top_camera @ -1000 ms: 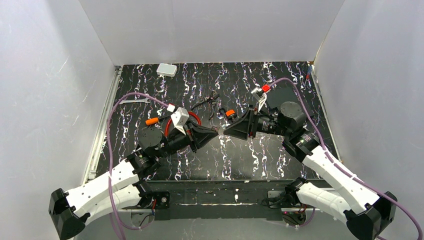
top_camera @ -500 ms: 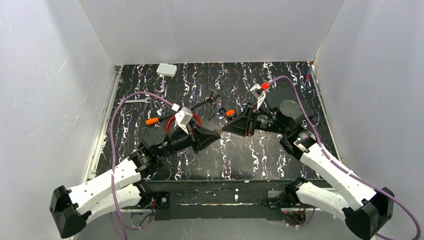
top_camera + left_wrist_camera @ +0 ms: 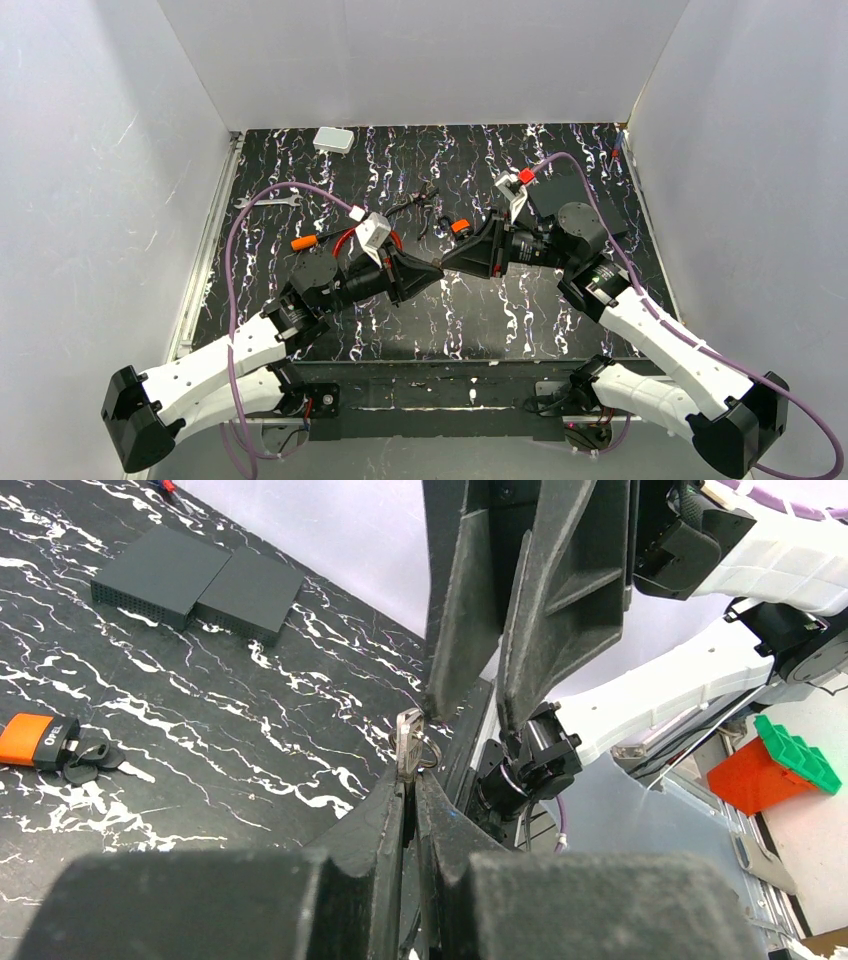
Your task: Unlock with the key
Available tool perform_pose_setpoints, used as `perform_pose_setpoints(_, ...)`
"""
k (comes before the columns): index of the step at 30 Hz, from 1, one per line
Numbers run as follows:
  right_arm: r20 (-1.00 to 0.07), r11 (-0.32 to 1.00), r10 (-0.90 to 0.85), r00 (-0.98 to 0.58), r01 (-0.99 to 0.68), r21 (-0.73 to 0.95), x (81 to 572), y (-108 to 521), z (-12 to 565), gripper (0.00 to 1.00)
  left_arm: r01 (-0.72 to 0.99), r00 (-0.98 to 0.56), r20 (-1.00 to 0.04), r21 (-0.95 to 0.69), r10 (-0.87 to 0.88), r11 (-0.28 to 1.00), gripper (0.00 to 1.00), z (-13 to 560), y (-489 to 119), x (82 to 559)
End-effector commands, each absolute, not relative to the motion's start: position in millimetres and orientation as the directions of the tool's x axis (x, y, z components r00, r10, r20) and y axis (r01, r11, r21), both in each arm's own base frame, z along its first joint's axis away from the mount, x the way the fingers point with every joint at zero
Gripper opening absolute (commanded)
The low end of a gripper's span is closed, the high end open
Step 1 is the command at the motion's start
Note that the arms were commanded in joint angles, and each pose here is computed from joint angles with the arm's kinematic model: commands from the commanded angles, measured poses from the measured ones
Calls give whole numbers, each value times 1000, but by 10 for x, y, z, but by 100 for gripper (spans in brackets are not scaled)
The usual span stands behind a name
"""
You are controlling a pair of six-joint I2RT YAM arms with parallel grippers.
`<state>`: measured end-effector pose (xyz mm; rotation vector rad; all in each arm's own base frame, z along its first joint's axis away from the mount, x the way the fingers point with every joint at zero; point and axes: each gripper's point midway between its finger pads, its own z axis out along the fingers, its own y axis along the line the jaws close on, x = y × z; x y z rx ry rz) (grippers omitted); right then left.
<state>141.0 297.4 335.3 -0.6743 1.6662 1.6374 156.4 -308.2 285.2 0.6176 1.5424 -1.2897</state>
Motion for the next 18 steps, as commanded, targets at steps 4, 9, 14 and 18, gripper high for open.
perform_pose_setpoints(4,-831,153,122,-542,-817,556,1491,2902,3369,44,878,-339,-906,-401,-253,260,0,3169,-3071,1503)
perform_pose_setpoints(9,-837,168,153,-525,-821,546,1498,2862,3428,45,882,-336,-905,-400,-262,250,0,3208,-3048,1471)
perform_pose_setpoints(14,-836,170,157,-526,-819,548,1505,2863,3430,41,883,-339,-903,-402,-265,242,0,3226,-3044,1453)
perform_pose_setpoints(18,-828,167,147,-541,-811,560,1512,2883,3385,37,887,-338,-902,-401,-271,230,0,3270,-3044,1436)
